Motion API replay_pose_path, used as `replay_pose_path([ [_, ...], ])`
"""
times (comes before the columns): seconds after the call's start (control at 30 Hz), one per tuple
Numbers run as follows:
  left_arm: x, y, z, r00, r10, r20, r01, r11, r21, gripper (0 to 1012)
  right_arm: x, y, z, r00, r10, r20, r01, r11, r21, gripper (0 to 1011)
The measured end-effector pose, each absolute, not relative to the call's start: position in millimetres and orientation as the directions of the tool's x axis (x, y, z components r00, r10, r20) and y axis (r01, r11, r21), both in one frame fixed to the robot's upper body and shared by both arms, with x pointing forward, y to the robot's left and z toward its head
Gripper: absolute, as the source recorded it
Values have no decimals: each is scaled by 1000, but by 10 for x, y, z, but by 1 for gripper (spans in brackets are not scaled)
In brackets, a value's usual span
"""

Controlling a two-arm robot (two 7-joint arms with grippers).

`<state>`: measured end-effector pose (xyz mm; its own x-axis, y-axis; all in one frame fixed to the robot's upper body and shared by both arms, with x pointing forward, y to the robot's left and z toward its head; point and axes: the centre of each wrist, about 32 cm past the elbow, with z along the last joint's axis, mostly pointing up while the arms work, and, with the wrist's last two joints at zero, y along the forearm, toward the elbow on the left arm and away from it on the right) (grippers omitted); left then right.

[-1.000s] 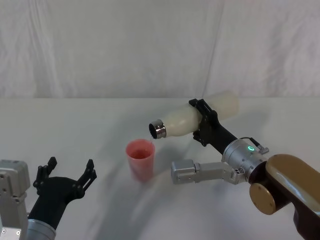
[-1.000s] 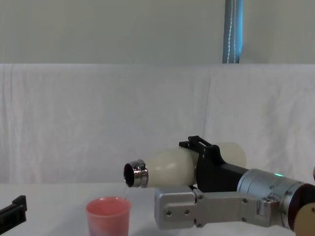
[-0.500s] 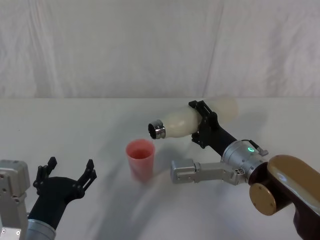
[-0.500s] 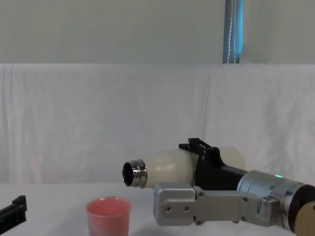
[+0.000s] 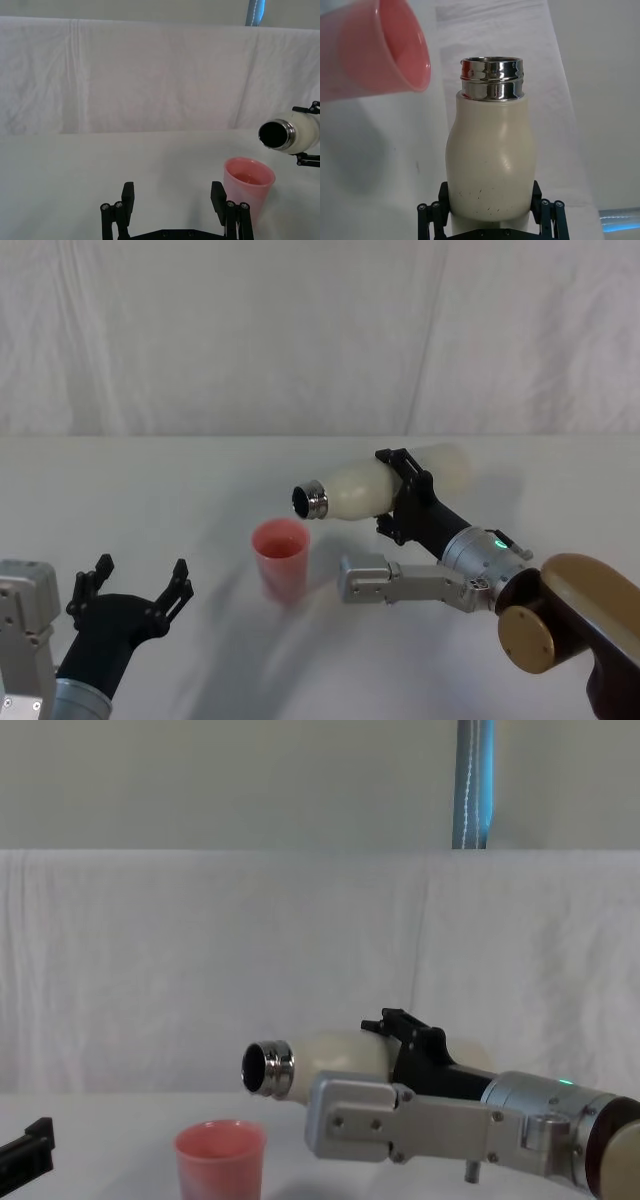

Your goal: Grasp the thermos with one hand and pour water into the cup lid.

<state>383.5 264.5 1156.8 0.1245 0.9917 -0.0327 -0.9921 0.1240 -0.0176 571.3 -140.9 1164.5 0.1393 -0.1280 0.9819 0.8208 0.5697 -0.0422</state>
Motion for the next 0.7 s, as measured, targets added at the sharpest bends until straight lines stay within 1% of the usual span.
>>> replay_pose_path([
  [0.13, 3835, 2645, 11568, 125, 992, -33, -992, 124, -18, 1001, 5691, -1402, 11670, 170, -162, 972, 821, 569, -49, 950],
  [0.4, 3835, 2645, 11568, 124, 992, -33, -992, 124, -18, 1001, 5648, -1427, 11753, 232, -264, 936, 817, 575, -40, 950],
  [0.67, 3835, 2645, 11568, 125, 992, -33, -992, 124, -18, 1001, 5580, -1527, 11828, 300, -415, 859, 810, 587, 0, 951],
  [0.7, 3835, 2645, 11568, 125, 992, -33, -992, 124, -18, 1001, 5565, -1544, 11842, 316, -454, 833, 812, 583, 10, 950],
])
